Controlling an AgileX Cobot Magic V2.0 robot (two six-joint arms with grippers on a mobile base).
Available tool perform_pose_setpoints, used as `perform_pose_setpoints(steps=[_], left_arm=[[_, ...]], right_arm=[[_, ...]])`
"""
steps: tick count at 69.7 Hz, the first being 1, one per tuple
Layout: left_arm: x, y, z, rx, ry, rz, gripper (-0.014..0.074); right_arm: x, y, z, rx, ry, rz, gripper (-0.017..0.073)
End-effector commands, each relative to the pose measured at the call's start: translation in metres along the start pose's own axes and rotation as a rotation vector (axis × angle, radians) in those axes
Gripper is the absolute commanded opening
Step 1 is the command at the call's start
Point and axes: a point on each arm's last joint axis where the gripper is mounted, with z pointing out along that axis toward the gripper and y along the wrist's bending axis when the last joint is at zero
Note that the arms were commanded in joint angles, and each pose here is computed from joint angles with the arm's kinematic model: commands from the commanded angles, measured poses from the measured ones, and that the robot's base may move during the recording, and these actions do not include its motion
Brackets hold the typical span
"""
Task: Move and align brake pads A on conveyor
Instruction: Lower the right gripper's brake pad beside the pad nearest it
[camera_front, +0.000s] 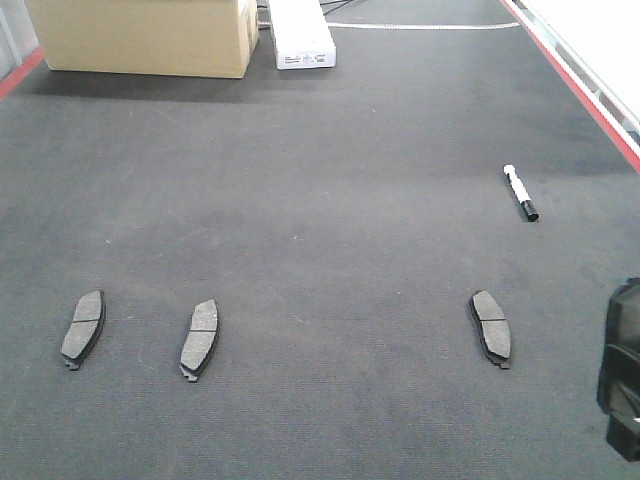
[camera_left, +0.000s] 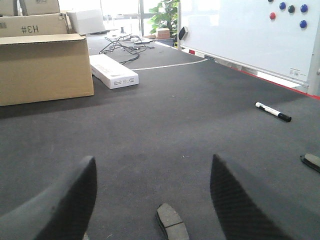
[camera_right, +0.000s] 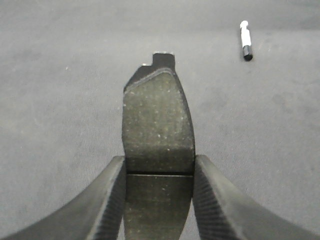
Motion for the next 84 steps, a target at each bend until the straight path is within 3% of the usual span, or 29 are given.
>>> perform_pose_setpoints(steps=[1,22,38,53,73,84], left_arm=[[-0.015,-0.002,-0.001,0.017,-0.099,-0.001,0.0480],[-0.015,-0.002,-0.001,0.017,-0.099,-0.001,0.0480],[-0.015,-0.002,-0.001,0.017,-0.099,-0.001,0.0480],[-0.015,-0.002,-0.001,0.017,-0.099,-0.001,0.0480],[-0.015,-0.002,-0.001,0.017,-0.099,-0.001,0.0480],[-0.015,-0.002,-0.001,0.017,-0.099,-0.001,0.0480]], right_arm=[[-0.025,0.006,0.004,-0.040,-0.073,-0.020,0.0015],[-0.080,0.044,0.036,-0.223,0.035,-0.033,0.0060],[-0.090,0.085,0.085,-0.301,0.190,0.001,0.0061],[-0.078,0.102,0.149,-0.225,0.417,0.027,0.0061],[-0.067,0.115,0.214,-0.164,0.560,0.056,0.0064],[-0.058,0.115,0.236,-0.085,0.624,0.078,0.0066]])
